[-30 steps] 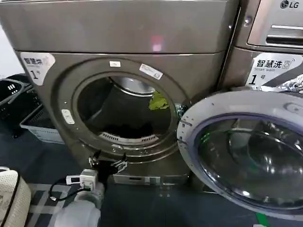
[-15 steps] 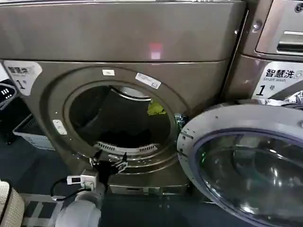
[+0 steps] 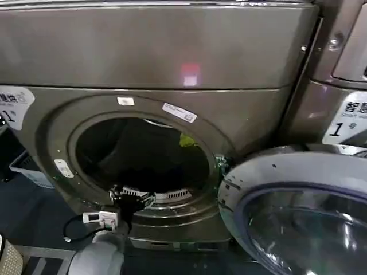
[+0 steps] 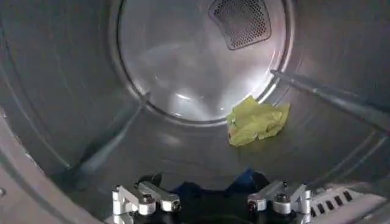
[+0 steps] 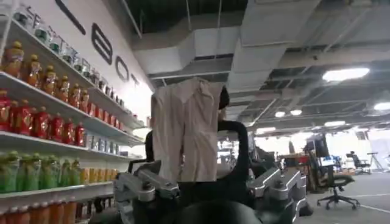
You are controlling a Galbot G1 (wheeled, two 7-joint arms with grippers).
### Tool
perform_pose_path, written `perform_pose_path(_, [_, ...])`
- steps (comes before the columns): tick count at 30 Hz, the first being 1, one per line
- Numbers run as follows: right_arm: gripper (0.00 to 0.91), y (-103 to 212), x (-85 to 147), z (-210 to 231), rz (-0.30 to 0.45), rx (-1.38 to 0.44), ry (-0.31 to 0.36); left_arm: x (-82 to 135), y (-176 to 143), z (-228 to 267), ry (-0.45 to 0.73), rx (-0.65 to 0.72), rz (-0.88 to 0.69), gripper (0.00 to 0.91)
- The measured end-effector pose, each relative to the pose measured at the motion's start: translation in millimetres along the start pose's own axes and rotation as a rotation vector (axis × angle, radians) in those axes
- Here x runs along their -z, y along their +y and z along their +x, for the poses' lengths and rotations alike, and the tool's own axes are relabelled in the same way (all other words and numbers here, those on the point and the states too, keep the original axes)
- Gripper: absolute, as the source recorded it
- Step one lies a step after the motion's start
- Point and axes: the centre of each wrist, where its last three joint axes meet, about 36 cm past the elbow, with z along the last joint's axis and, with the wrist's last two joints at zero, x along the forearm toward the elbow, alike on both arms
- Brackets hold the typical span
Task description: Grasp the clothes from the dryer.
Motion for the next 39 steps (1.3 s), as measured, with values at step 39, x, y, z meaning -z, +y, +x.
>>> perform_pose_path(39, [0.907,11,-1,-1,0.001,0.026,-0.009,25,10,-170,0.064,0.077,-0.114,0.907])
